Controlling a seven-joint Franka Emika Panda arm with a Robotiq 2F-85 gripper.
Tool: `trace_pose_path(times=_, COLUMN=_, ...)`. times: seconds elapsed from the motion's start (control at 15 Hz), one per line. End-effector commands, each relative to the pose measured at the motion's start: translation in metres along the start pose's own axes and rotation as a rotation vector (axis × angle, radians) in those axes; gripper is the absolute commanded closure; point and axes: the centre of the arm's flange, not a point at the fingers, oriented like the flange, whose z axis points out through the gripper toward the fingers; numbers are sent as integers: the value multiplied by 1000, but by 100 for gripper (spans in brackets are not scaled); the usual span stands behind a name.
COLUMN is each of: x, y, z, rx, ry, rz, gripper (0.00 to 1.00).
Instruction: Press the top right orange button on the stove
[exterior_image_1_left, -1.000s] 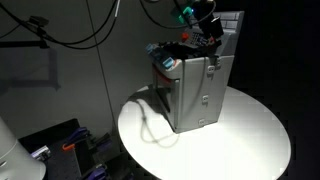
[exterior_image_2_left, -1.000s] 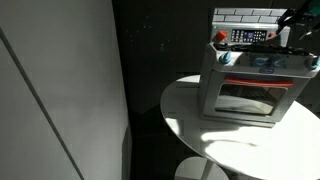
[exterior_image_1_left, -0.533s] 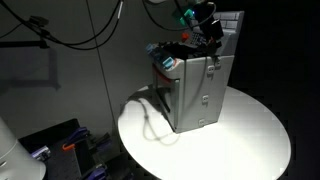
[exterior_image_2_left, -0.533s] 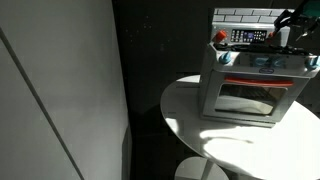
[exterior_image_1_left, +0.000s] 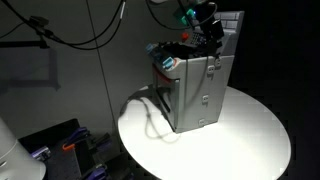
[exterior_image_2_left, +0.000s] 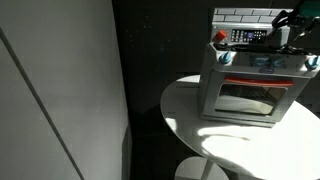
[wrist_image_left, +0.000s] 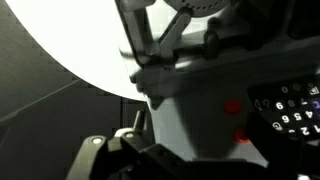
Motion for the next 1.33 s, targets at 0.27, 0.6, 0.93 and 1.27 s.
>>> trace_pose_path(times=0.27, x=13, y=-10, z=3, rx=-21, ry=1, rz=21, gripper=0)
trace_pose_path(times=0.6, x=17, y=-9, z=7, rx=-29, ry=12, rz=27, gripper=0)
trace_pose_path(times=0.93, x=16, y=-8, z=4, rx=-30, ry=7, rz=34, gripper=0)
trace_pose_path(times=1.27, x=5, y=2, z=-16, rx=-34, ry=-97, rz=11, gripper=0)
